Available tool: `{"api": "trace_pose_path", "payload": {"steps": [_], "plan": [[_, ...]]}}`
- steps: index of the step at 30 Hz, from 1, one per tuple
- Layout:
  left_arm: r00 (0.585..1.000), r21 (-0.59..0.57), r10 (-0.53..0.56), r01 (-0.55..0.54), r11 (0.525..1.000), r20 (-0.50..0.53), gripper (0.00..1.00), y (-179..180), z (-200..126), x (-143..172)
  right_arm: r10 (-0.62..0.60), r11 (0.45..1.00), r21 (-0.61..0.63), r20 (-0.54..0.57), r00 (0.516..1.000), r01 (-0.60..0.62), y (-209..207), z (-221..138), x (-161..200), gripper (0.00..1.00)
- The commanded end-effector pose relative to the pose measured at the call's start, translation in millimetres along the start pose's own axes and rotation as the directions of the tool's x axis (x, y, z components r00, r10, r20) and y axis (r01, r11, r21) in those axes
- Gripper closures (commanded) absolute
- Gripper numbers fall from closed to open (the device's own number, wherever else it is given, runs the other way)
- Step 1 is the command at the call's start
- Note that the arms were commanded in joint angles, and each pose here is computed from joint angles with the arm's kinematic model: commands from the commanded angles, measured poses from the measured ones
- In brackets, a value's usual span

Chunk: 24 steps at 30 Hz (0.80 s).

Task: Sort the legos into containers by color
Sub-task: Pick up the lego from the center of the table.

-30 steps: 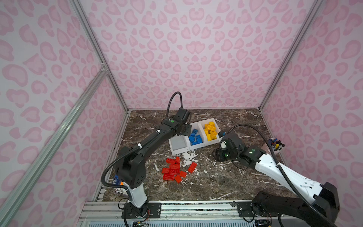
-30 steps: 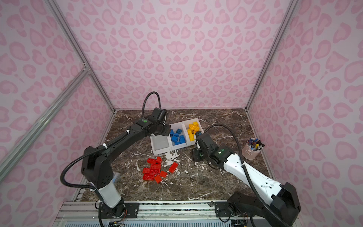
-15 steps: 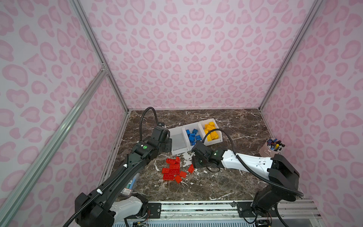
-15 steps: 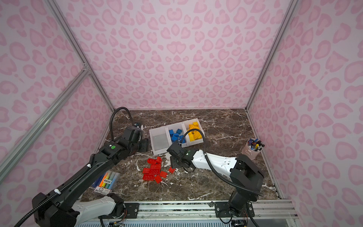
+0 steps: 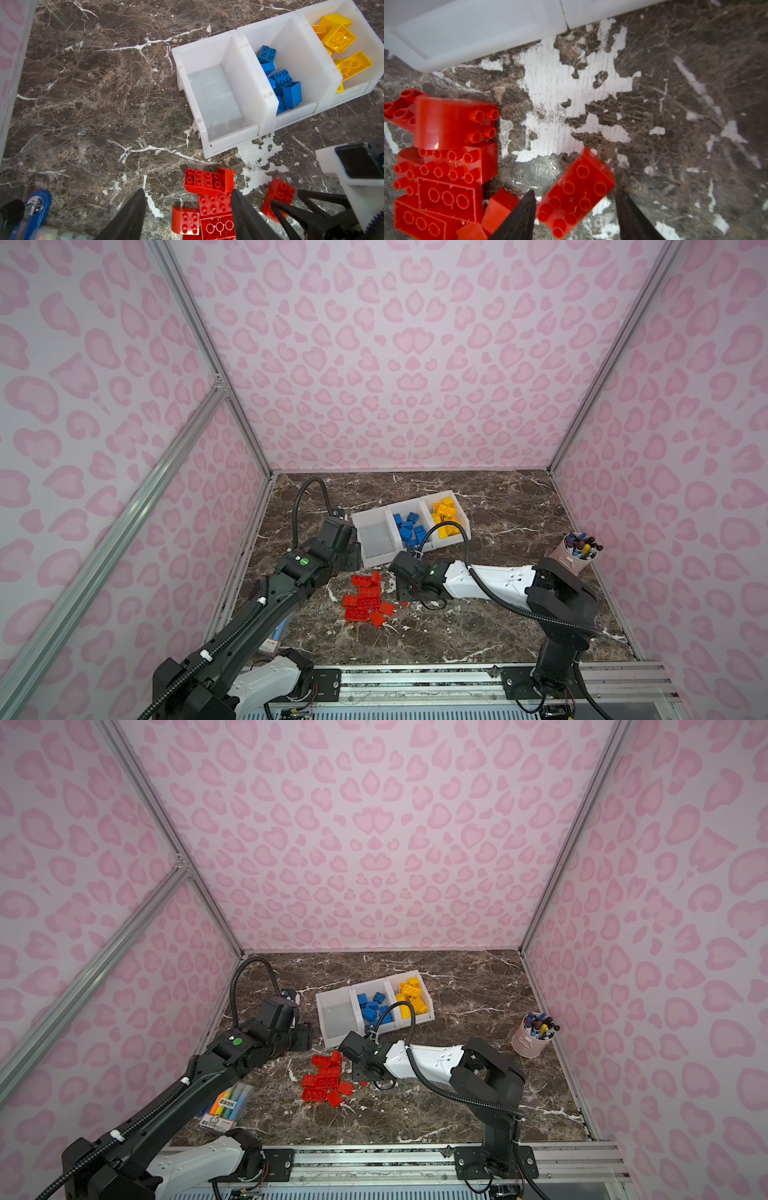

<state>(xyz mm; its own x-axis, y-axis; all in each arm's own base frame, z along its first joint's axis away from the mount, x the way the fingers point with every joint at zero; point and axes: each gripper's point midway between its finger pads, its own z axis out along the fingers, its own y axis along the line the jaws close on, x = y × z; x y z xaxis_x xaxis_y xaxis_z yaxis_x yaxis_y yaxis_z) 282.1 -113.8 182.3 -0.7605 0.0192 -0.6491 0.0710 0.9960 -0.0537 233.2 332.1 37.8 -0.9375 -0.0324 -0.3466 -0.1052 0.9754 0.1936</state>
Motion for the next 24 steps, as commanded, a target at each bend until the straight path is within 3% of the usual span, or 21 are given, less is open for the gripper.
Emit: {"api": "trace_pose_path", "payload": {"steps": [1,7,17,24], "plan": [[1.0,0.014,-0.017,0.017,1.0,0.008,0.33,-1,-1,0,0.02,1.0,0.01,0.001,1.0,-0.02,1,6,-1,0.4],[1.0,0.016,-0.02,0.02,1.0,0.006,0.33,-1,-1,2,0.005,0.999,0.044,-0.018,1.0,-0.004,-3,15,1,0.49],[0.999,0.013,-0.028,0.028,1.0,0.017,0.33,1,-5,2,-0.041,0.995,0.091,-0.034,0.999,0.044,-8,18,0,0.73],[0.998,0.0,-0.055,0.055,0.998,0.038,0.33,8,-14,2,-0.131,0.991,0.027,0.047,0.99,0.13,20,-18,-46,0.75]]}}
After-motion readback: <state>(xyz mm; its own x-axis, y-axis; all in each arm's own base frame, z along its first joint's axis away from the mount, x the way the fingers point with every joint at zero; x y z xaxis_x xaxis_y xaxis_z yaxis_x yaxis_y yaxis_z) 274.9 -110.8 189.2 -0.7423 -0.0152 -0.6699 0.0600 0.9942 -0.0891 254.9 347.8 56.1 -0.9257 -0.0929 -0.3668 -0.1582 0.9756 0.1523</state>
